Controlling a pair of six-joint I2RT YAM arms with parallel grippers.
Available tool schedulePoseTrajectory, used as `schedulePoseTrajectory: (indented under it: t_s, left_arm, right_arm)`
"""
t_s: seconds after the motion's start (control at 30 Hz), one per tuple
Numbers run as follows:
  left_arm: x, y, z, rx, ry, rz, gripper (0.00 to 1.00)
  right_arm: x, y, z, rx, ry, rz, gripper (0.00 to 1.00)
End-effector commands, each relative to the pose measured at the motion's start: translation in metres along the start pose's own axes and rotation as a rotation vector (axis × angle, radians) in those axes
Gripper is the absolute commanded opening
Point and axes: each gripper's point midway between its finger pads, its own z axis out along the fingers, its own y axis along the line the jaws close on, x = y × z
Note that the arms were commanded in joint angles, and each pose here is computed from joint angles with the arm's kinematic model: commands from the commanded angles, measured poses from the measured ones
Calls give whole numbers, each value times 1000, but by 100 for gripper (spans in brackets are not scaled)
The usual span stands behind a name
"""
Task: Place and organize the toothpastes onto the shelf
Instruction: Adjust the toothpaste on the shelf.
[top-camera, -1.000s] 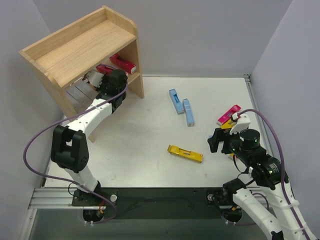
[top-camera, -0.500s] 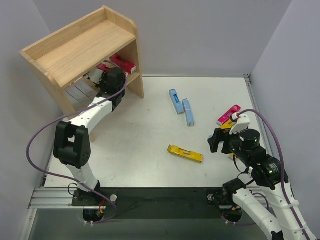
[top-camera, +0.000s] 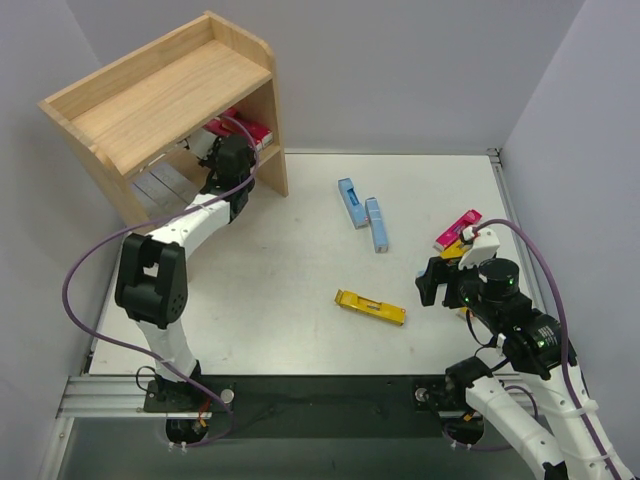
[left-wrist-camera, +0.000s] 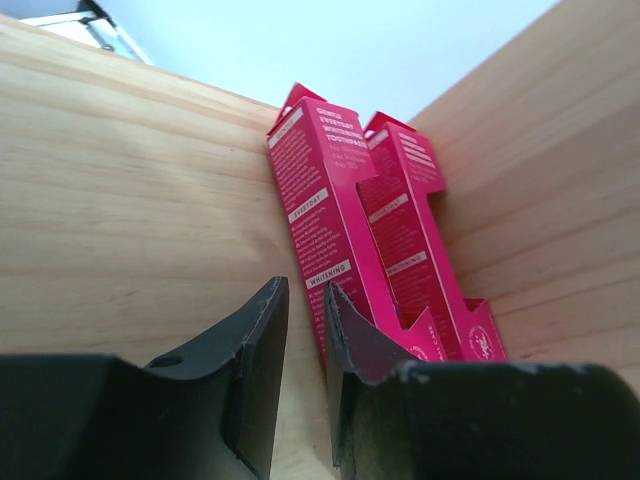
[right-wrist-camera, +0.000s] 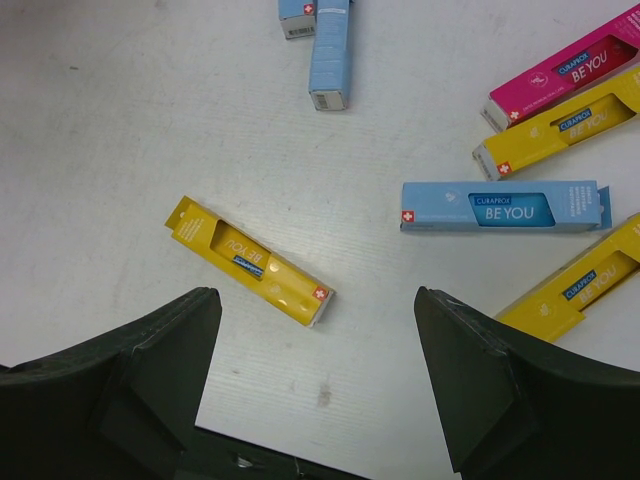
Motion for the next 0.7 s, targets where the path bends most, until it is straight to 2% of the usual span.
schedulePoseTrajectory:
  t_s: [0.0, 0.2, 0.37, 0.67]
  left_arm:
    - [-21, -44, 0, 118, -39, -60, 32]
    - [-20, -52, 1, 143, -46, -58, 33]
    - [-28, -54, -2, 171, -72, -24, 38]
    - [-30, -13, -16, 82, -80, -50, 39]
  right_arm:
    - [-2, -7, 1, 35, -21, -16, 81]
    - [-3, -8, 1, 41, -21, -18, 81]
    - [-4, -8, 1, 44, -25, -17, 81]
    - [-5, -6, 0, 35, -26, -14, 81]
